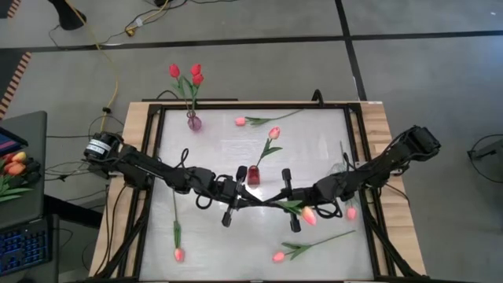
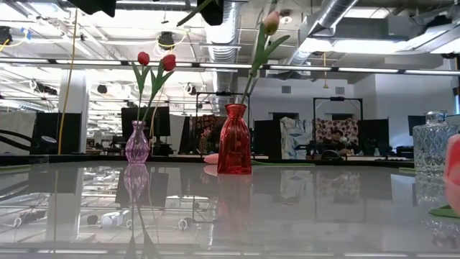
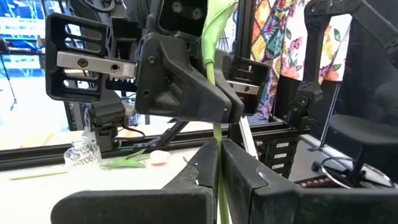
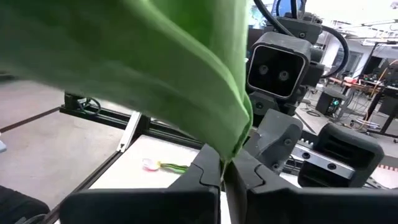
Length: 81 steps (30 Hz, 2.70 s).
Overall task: Sort flowers into vase by color
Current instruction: Put the top pink-orange tulip into the red vase
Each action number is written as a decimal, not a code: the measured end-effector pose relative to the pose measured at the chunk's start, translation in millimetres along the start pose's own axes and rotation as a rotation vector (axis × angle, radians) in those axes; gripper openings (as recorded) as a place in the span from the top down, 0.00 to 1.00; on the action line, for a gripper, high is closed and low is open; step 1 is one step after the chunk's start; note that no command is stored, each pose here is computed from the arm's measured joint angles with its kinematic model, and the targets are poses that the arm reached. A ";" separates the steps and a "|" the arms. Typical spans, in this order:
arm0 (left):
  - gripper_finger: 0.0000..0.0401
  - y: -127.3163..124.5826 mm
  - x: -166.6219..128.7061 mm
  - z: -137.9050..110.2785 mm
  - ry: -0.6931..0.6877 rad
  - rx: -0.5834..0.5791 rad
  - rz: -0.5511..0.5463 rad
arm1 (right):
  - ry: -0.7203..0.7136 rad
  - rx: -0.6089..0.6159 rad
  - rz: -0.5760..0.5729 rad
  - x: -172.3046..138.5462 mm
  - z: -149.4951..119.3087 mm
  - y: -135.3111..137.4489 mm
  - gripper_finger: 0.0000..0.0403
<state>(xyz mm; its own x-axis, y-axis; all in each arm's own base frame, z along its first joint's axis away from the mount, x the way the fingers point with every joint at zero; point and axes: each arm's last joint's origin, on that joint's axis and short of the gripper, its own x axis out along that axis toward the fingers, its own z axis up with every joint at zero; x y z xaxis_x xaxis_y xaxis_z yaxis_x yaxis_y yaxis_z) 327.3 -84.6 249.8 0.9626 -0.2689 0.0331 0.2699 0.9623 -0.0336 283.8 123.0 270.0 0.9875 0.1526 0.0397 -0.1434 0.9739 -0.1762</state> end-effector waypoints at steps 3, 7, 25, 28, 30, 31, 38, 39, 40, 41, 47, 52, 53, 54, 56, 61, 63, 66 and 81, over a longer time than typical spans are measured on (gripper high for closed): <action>0.95 0.6 0.0 -1.7 0.018 0.032 0.017 | 0.013 0.029 -0.044 -0.1 -0.7 -1.0 0.91; 0.83 2.7 -3.4 -2.0 0.069 0.055 0.091 | 0.040 0.057 -0.068 -4.7 2.7 -6.2 0.90; 0.54 13.5 -75.7 14.2 0.508 -0.009 0.610 | 0.324 0.137 -0.227 -3.8 26.8 -66.0 0.92; 0.54 13.6 -77.6 11.2 0.534 -0.028 0.624 | 0.386 0.129 -0.247 4.9 32.3 -74.7 0.92; 0.54 13.7 -78.3 10.4 0.543 -0.032 0.628 | 0.423 0.140 -0.265 9.6 35.2 -81.2 0.91; 0.54 13.7 -78.6 9.8 0.550 -0.031 0.628 | 0.435 0.150 -0.277 12.0 35.6 -84.4 0.91; 0.54 13.8 -78.6 9.9 0.554 -0.014 0.627 | 0.495 0.163 -0.327 25.9 25.1 -99.8 0.92; 0.54 13.8 -78.6 9.9 0.554 -0.014 0.627 | 0.499 0.163 -0.328 26.6 23.7 -100.7 0.92; 0.54 13.8 -78.7 9.9 0.554 -0.013 0.627 | 0.509 0.162 -0.331 26.9 21.9 -101.7 0.91; 0.54 13.8 -78.8 9.7 0.556 -0.012 0.627 | 0.514 0.162 -0.332 27.8 20.4 -102.0 0.91; 0.54 13.8 -79.6 8.7 0.572 -0.001 0.628 | 0.524 0.162 -0.341 27.3 18.8 -105.5 0.92; 0.54 14.1 -79.8 8.8 0.573 0.011 0.637 | 0.502 0.151 -0.335 23.9 25.3 -105.3 0.91; 0.54 14.1 -79.8 8.8 0.573 0.011 0.637 | 0.503 0.151 -0.333 23.5 25.7 -104.6 0.91; 0.54 14.1 -79.8 8.8 0.572 0.011 0.638 | 0.497 0.151 -0.330 23.5 26.7 -103.7 0.91; 0.54 14.2 -79.8 8.8 0.572 0.012 0.639 | 0.500 0.150 -0.329 22.0 27.7 -103.5 0.91; 0.54 14.2 -79.7 8.8 0.572 0.012 0.639 | 0.510 0.144 -0.319 20.9 27.9 -100.8 0.92; 0.54 14.2 -79.7 8.8 0.572 0.012 0.639 | 0.519 0.141 -0.313 20.5 27.4 -99.1 0.91; 0.54 14.2 -79.7 8.8 0.572 0.012 0.639 | 0.538 0.140 -0.312 19.6 25.8 -98.7 0.91; 0.54 14.2 -79.6 8.9 0.569 0.006 0.640 | 0.556 0.167 -0.293 20.3 22.7 -97.6 0.91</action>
<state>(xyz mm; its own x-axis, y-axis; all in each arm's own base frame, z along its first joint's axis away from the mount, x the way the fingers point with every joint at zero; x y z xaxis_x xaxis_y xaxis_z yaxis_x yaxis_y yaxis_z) 254.3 -49.2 255.6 0.7951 0.3481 -0.4966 -0.3280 0.9356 0.1307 316.3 34.9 310.3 0.8675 -0.1897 -0.4598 0.1732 0.9818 -0.0784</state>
